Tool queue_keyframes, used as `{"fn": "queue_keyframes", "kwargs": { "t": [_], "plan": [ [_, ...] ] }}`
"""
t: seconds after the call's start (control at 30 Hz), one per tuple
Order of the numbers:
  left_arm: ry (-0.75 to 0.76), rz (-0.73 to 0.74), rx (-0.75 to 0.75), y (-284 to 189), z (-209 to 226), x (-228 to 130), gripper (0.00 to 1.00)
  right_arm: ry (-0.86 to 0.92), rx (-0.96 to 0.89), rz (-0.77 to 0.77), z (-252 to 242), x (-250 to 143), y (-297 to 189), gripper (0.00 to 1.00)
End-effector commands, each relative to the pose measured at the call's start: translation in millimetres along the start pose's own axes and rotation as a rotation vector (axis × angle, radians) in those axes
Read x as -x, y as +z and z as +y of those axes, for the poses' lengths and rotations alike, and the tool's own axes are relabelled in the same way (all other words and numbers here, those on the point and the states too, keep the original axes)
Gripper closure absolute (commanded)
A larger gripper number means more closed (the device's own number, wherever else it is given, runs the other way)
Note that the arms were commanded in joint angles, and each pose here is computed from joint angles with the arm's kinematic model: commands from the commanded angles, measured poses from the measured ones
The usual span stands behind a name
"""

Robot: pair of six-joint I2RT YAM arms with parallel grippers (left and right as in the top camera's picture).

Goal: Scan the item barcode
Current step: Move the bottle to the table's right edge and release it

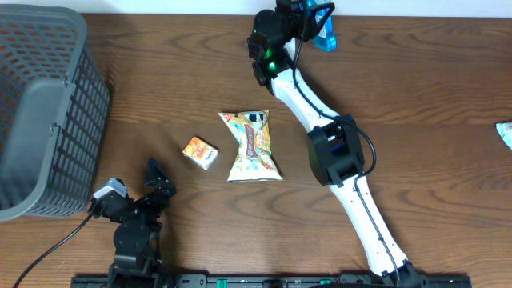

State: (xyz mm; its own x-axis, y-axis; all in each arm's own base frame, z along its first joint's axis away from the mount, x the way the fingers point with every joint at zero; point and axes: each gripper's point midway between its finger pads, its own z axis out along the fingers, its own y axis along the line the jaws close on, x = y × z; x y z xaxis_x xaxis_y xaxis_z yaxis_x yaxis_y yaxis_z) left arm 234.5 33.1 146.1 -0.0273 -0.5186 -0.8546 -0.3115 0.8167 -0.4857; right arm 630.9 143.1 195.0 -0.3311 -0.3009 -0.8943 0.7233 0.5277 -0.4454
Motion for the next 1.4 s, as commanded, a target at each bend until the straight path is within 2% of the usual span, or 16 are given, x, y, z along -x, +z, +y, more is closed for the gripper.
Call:
{"fn": "queue_keyframes", "kwargs": {
  "t": [0.0, 0.33, 0.5, 0.7, 0.87, 0.93, 1.1, 1.37],
  "plan": [
    [0.005, 0.022, 0.024, 2.4, 8.0, -10.9, 0.02, 0.019, 0.023, -0.019, -3.5, 16.0, 2.2, 0.73],
    [0.005, 0.022, 0.024, 2.4, 8.0, -10.9, 0.02, -0.044, 0.106, -0.035, 33.2, -9.3, -19.4, 0.72],
    [0.005, 0.022, 0.024, 2.4, 8.0, -10.9, 0.02, -0.094, 0.057, -0.025, 21.3, -5.5, -19.6, 0.71],
    [0.005, 0.022, 0.024, 2.4, 8.0, -10.9, 0.02, -0.004, 0.005, 0.001, -9.3, 23.6, -36.5, 0.73],
    [0.006, 0.022, 0.025, 2.4, 8.0, -11.0, 0.02, 0.034, -0.067, 0.085, -57.3, 54.7, -44.9, 0.75],
    [0.005, 0.022, 0.024, 2.4, 8.0, -10.9, 0.02, -0.014, -0.065, 0.087, -73.1, 71.7, -44.3, 0.73],
    [0.005, 0.022, 0.024, 2.4, 8.0, -10.9, 0.02, 0.057, -0.073, 0.089, -126.8, 119.2, -39.8, 0.73],
    [0.005, 0.022, 0.024, 2.4, 8.0, -10.9, 0.02, 0.192, -0.157, 0.114, -245.0, 171.4, -3.3, 0.76]
  ]
}}
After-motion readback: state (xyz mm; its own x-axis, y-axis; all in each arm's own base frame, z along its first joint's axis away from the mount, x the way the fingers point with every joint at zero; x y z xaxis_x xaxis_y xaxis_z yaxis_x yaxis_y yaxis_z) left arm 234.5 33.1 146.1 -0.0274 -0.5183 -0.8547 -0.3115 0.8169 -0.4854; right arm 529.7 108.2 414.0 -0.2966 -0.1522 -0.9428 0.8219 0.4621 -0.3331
